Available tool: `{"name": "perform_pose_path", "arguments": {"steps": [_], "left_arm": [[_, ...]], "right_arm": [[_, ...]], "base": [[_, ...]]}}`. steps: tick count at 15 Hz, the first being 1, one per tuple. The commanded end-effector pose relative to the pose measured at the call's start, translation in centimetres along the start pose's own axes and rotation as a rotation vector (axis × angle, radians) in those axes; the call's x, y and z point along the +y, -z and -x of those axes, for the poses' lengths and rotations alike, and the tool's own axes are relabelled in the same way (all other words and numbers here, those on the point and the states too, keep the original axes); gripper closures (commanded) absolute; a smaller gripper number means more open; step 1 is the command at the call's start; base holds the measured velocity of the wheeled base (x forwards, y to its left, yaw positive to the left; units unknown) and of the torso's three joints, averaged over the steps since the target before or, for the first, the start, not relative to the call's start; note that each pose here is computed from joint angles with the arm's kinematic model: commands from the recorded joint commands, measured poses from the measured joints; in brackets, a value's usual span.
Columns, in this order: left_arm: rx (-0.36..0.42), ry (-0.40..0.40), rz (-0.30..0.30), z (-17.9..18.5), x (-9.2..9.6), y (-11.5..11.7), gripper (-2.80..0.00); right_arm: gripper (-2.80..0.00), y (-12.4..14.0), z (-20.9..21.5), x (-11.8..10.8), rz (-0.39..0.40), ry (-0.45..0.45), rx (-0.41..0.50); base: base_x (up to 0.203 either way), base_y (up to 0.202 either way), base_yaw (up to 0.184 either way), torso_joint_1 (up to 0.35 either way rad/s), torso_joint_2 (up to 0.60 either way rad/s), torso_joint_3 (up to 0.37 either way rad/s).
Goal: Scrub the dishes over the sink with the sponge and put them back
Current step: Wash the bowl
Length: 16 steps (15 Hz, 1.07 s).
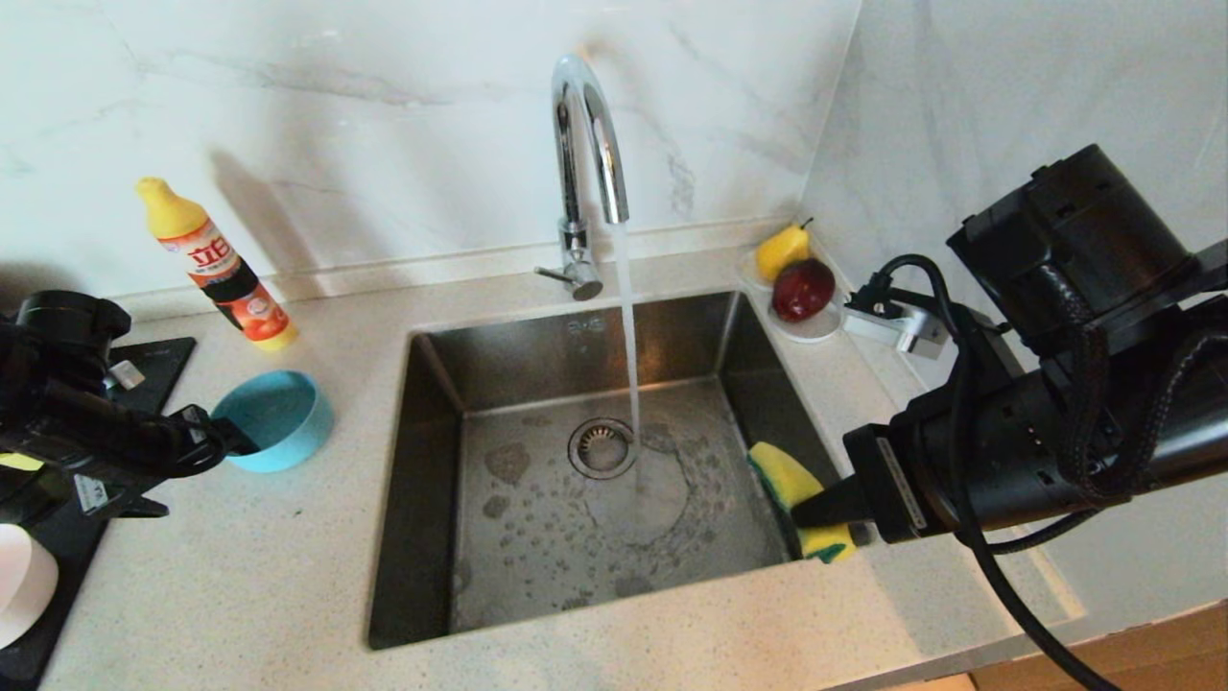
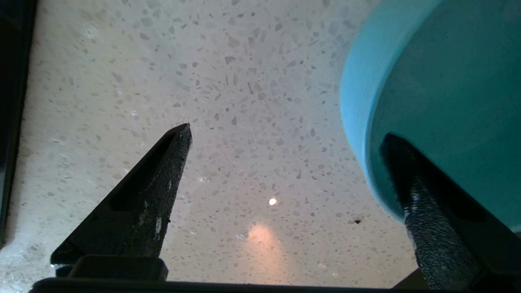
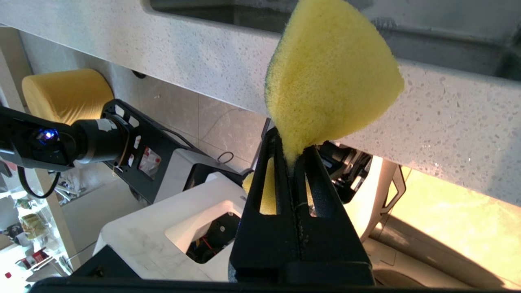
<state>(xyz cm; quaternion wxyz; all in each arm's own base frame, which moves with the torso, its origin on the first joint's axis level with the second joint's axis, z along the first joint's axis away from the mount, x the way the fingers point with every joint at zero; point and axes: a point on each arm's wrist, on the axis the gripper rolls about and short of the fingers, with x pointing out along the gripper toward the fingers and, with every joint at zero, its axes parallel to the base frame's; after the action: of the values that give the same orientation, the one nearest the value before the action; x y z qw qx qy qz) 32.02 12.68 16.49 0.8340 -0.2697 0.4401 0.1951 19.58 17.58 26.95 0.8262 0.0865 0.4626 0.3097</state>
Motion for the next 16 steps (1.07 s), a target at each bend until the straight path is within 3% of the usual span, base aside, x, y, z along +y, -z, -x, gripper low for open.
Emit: {"name": "perform_pose_path", "arguments": {"steps": [1,5,6,16], "left_arm": [[0.016,-0.003,0.003,-0.41,0.00,0.17,-2.80],[0.033,-0.011,0.009,-0.86,0.14,0.38,-2.80],[0.034,-0.011,0.011,-0.89,0.16,0.42,0.00],[0.011,-0.020,0.022,-0.84,0.11,0.05,0.00]], "right_arm": [[0.00,0.16,0.11,-0.04,-0.003,-0.002,0.001],[0.00,0.15,0.26,-0.01,-0.002,-0.004,-0.003],[0.00,0.15,0.19,-0.06,-0.003,-0.002,-0.001],[0.00,0.20,0.15,-0.04,-0.003,-0.004,0.002]], "base": [[0.000,0.000,0.000,0.000,0.00,0.000],[0.000,0.000,0.000,0.000,0.00,0.000],[0.000,0.000,0.000,0.000,0.00,0.000],[0.000,0.000,0.000,0.000,0.00,0.000]]}}
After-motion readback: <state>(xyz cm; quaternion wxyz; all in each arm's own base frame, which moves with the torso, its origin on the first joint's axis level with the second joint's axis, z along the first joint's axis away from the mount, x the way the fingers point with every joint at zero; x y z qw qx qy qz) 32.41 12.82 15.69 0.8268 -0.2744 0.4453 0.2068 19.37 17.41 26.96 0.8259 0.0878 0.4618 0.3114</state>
